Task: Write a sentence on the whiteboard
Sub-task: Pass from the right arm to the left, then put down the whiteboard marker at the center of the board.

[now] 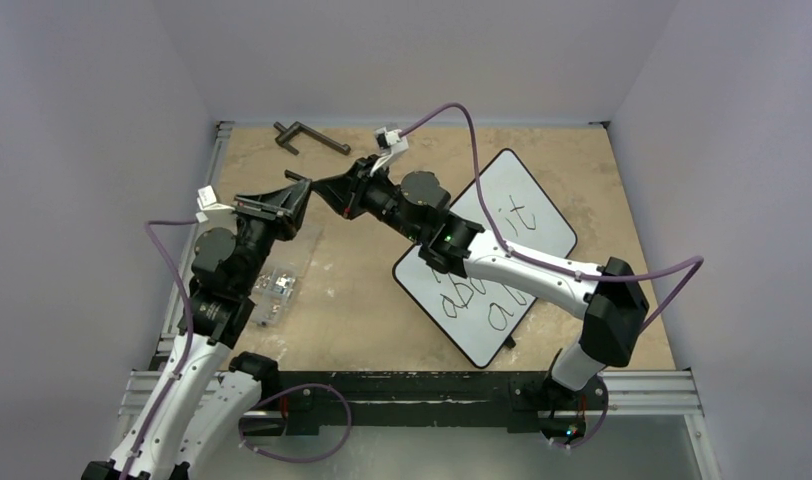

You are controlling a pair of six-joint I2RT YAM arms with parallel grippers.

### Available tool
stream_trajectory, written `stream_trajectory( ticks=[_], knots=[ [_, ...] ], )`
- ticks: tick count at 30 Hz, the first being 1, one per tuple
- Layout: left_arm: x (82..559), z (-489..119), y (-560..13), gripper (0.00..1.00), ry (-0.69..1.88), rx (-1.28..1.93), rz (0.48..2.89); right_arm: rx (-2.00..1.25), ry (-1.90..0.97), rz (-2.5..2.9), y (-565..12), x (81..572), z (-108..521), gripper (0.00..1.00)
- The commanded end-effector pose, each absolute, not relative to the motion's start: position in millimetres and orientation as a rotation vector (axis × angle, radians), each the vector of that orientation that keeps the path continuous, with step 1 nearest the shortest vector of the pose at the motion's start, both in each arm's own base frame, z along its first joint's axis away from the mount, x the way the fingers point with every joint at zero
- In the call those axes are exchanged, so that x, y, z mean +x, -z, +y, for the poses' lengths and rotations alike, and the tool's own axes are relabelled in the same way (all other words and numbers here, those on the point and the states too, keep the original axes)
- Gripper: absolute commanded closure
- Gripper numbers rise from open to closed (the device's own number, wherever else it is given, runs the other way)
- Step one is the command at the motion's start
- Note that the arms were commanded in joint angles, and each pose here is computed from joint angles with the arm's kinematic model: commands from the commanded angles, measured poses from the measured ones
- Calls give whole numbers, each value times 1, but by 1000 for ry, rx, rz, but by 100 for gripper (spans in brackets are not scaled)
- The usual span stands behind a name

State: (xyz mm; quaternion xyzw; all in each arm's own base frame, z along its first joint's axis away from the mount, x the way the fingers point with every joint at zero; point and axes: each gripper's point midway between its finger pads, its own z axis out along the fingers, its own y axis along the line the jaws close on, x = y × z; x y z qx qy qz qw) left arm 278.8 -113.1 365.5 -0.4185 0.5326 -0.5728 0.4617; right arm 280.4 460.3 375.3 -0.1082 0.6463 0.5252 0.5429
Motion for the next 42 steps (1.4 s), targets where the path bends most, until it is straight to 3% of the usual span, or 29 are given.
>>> stream_trajectory(
  ticks=[1,8,13,19,21,26,34,36,42],
  knots=[
    [245,-151,-395,83,1586,-791,1400,-262,-1193,1544,-362,286,459,100],
    [247,-148,-392,86,1576,-809,1394,-258,-1182,1544,-360,285,455,100],
    [250,-146,-392,100,1569,-828,1380,-274,-1183,1541,-359,282,452,100],
    [253,-145,-388,100,1568,-847,1374,-321,-1191,1508,-361,272,446,99],
    [254,-144,-387,100,1562,-850,1374,-332,-1188,1501,-364,269,441,90],
    [256,-143,-381,100,1539,-861,1382,-351,-1150,1502,-371,265,430,55],
    [257,-138,-362,100,1406,-845,1475,-382,-1081,1522,-391,259,411,20],
    [256,-134,-357,100,1338,-824,1514,-384,-1052,1526,-398,257,402,3],
    [247,-120,-338,100,1054,-707,1692,-374,-920,1586,-406,255,367,1]
  ],
)
